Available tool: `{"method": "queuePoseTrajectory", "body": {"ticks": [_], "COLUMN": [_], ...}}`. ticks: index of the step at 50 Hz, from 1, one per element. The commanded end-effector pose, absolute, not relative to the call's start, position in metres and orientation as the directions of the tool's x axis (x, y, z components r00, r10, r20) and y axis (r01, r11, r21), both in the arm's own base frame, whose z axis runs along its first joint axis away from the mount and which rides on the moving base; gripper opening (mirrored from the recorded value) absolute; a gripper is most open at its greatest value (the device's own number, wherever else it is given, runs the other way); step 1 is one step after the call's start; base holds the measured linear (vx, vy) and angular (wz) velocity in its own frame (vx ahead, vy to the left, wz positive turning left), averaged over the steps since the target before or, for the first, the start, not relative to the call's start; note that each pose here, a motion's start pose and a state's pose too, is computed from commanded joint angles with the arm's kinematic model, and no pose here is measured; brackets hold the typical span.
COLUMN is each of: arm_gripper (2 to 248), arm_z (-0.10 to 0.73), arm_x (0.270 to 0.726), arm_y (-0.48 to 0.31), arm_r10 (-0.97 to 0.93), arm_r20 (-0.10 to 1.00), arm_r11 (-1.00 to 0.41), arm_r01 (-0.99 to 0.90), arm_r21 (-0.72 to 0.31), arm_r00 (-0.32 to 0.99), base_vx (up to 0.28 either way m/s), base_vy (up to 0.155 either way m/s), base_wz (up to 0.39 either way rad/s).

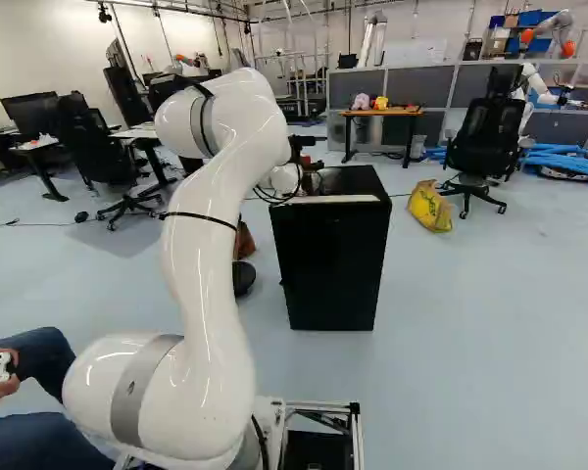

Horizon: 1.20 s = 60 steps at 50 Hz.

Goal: Grab a drink from the fridge

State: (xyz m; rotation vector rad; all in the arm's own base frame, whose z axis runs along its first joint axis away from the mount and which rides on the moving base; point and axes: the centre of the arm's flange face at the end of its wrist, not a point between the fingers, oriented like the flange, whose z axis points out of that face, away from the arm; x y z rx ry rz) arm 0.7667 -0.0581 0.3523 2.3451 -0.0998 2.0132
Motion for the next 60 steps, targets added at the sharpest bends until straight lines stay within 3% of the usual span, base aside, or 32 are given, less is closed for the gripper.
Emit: {"method": "queuePoseTrajectory", "body": {"ticks": [20, 21, 25, 26, 31, 32, 36, 37, 60], "arm_gripper": [242, 205, 205, 166, 166, 128, 128, 99, 99], "arm_z": [0.352, 0.352, 0.352, 0.352, 0.352, 0.352, 0.352, 0.352, 0.372], "arm_x": [0.767, 0.767, 0.767, 0.767, 0.767, 0.767, 0.767, 0.767, 0.766], "arm_y": [-0.057, -0.057, -0.057, -0.057, -0.057, -0.057, -0.057, -0.057, -0.057], "arm_r10": [-0.017, -0.017, -0.017, -0.017, -0.017, -0.017, -0.017, -0.017, -0.015], "arm_r20": [0.988, 0.988, 0.988, 0.988, 0.988, 0.988, 0.988, 0.988, 0.992], "arm_r11": [-0.997, -0.997, -0.997, -0.997, -0.997, -0.997, -0.997, -0.997, -0.997], "arm_r01": [-0.08, -0.08, -0.08, -0.08, -0.08, -0.08, -0.08, -0.08, -0.08], "arm_r21": [-0.005, -0.005, -0.005, -0.005, -0.005, -0.005, -0.005, -0.005, -0.005], "arm_r00": [0.151, 0.151, 0.151, 0.151, 0.151, 0.151, 0.151, 0.151, 0.126], "base_vx": [0.0, 0.0, 0.0, 0.0, 0.0, 0.0, 0.0, 0.0, 0.0], "base_vy": [0.0, 0.0, 0.0, 0.0, 0.0, 0.0, 0.0, 0.0, 0.0], "base_wz": [0.0, 0.0, 0.0, 0.0, 0.0, 0.0, 0.0, 0.0, 0.0]}}
